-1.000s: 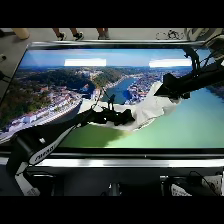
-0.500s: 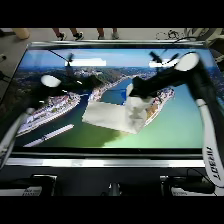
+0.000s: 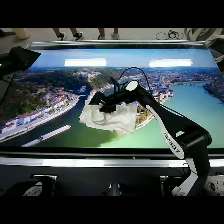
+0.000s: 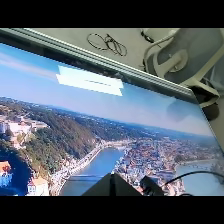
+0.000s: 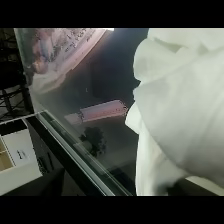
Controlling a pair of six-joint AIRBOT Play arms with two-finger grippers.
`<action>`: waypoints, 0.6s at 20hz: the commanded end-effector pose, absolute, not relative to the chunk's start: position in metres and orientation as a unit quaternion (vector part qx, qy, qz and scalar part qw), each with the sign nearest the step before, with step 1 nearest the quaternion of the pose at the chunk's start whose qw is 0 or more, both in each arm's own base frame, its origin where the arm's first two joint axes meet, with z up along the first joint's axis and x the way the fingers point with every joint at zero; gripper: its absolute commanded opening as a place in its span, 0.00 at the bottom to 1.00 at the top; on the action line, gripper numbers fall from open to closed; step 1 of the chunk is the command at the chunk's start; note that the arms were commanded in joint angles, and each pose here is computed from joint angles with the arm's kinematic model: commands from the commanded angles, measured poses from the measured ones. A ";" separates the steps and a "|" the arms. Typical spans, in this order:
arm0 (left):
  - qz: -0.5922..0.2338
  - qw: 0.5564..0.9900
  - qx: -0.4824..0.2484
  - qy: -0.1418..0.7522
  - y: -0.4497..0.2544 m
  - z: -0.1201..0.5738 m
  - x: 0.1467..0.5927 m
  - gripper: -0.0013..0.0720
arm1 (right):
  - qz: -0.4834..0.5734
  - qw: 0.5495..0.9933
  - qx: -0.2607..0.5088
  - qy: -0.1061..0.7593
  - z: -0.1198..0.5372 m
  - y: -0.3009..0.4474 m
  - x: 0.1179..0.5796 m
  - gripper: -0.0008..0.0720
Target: Fold the shirts.
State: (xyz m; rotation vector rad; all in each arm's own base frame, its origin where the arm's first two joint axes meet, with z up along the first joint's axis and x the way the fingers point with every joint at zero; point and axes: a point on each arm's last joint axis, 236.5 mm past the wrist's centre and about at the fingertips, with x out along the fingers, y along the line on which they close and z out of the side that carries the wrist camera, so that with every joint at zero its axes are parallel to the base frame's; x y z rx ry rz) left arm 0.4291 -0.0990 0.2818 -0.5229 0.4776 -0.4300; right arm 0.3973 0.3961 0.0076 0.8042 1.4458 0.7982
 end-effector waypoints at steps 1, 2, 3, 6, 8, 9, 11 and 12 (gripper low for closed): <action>-0.196 0.924 -0.224 0.240 -0.088 0.283 0.414 0.05 | 0.350 0.612 0.337 0.624 0.029 0.356 0.405 0.95; -0.191 0.926 -0.218 0.244 -0.085 0.279 0.415 0.05 | 0.340 0.627 0.303 0.632 0.034 0.323 0.404 0.95; -0.185 0.927 -0.212 0.248 -0.082 0.274 0.416 0.05 | 0.311 0.646 0.257 0.648 0.033 0.280 0.402 0.95; -0.174 0.928 -0.202 0.261 -0.077 0.261 0.422 0.05 | 0.165 0.668 0.124 0.715 0.009 0.145 0.385 0.94; -0.173 0.925 -0.204 0.269 -0.077 0.254 0.424 0.05 | 0.096 0.651 0.095 0.747 -0.019 0.100 0.372 0.92; -0.174 0.924 -0.205 0.272 -0.078 0.253 0.423 0.05 | 0.084 0.639 0.108 0.757 -0.042 0.100 0.364 0.92; -0.178 0.921 -0.203 0.281 -0.080 0.249 0.420 0.05 | 0.105 0.613 0.175 0.764 -0.080 0.135 0.349 0.83; -0.181 0.919 -0.202 0.287 -0.081 0.247 0.418 0.05 | 0.127 0.609 0.220 0.751 -0.090 0.160 0.351 0.83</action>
